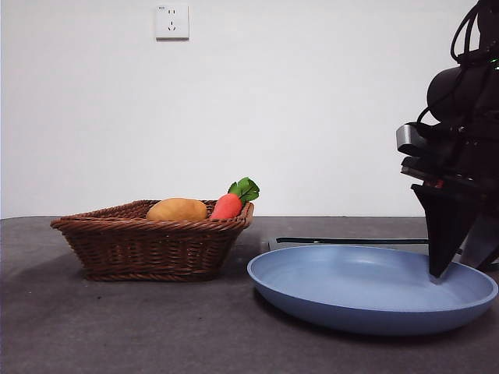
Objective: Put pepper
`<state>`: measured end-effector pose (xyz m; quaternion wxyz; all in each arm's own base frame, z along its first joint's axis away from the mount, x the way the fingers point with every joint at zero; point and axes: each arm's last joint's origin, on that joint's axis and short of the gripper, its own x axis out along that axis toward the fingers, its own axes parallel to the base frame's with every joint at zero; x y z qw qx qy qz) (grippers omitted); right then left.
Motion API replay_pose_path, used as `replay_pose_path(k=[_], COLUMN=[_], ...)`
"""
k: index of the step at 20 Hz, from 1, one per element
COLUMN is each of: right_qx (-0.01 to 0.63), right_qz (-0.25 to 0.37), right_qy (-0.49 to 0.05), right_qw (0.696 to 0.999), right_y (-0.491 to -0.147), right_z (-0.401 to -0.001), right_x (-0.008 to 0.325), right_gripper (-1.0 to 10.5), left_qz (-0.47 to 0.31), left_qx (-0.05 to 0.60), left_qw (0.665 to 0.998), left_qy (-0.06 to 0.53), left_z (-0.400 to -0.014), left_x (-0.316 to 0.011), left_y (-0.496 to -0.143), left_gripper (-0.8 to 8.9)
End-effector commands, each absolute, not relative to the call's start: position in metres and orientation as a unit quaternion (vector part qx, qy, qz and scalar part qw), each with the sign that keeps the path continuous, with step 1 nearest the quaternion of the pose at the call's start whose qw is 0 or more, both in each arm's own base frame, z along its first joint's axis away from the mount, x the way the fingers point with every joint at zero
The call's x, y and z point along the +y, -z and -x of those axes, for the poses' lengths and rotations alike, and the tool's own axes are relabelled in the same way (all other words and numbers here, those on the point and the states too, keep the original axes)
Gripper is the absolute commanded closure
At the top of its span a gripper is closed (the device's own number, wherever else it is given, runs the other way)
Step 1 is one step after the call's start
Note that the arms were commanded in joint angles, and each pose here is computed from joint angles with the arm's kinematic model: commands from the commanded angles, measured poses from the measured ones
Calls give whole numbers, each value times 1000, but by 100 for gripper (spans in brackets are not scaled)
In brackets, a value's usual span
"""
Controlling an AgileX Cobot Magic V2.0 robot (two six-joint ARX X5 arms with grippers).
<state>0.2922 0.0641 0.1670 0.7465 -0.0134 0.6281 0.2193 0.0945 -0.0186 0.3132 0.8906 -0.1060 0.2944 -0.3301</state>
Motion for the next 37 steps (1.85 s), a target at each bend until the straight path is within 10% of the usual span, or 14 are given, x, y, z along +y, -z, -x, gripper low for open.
replay_pose_path(k=[1,15,28,37], right_qx=[629,633,462,404], right_qz=[9,-23,-52,-54], right_qy=[-229,-241,-215,-216], right_qw=[742,735,859,887], right_y=[-165,-171,-303,-330], right_z=[-296,-291,-210,-174], right_x=[67,67,34,30], right_gripper=[811,944,944,944], left_qz=[100,108,120,125], left_qx=[289,292,313,379], left_qw=[892,891,887,871], left_qy=[334,331,318,286], left_z=[-96,-96,-118,-202], left_x=[-19,-19,-20,-61], left_y=[-317,-317,-313,-285], left_gripper=[450,450,451,452])
